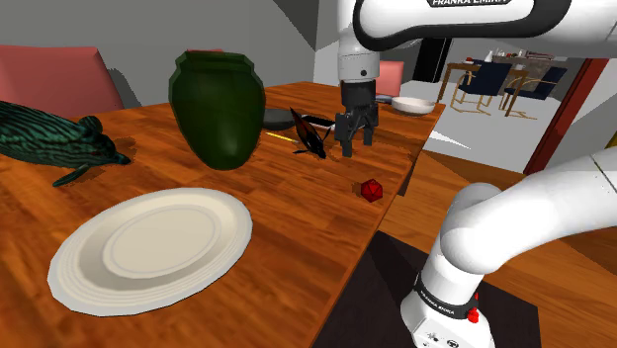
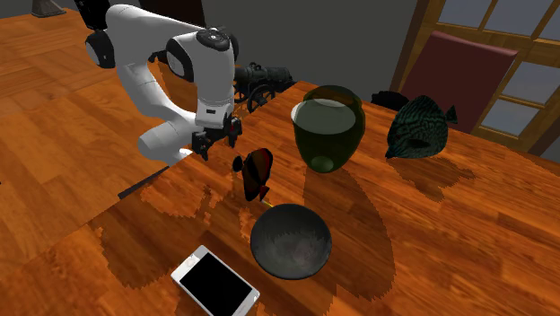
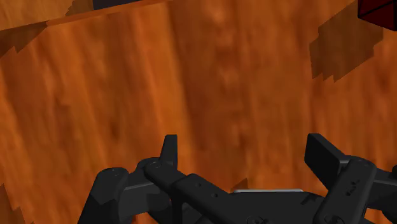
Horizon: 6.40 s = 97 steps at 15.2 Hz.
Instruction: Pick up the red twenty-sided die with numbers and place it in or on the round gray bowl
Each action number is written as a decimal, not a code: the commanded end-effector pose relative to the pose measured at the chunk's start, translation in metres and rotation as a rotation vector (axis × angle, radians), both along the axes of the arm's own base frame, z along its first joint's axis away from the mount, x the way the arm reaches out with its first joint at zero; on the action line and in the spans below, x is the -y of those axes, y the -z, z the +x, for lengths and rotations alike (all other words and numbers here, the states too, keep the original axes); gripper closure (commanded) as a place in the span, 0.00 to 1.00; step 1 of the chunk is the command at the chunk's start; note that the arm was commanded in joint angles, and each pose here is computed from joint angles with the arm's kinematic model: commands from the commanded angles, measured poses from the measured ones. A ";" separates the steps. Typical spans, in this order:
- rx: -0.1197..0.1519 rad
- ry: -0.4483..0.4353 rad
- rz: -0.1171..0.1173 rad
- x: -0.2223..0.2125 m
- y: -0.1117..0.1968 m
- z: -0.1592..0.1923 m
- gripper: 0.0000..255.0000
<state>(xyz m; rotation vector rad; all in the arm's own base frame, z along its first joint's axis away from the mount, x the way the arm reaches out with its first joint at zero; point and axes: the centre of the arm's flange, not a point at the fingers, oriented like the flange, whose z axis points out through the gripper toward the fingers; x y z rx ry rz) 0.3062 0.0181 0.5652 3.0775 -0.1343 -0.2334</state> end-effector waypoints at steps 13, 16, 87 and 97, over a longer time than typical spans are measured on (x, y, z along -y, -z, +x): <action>0.198 0.163 0.043 -0.103 -0.017 -0.125 0.00; 0.198 0.163 0.043 -0.103 -0.001 -0.124 0.00; 0.198 0.163 0.043 0.028 -0.099 0.194 1.00; 0.198 0.163 0.043 0.079 -0.100 0.318 1.00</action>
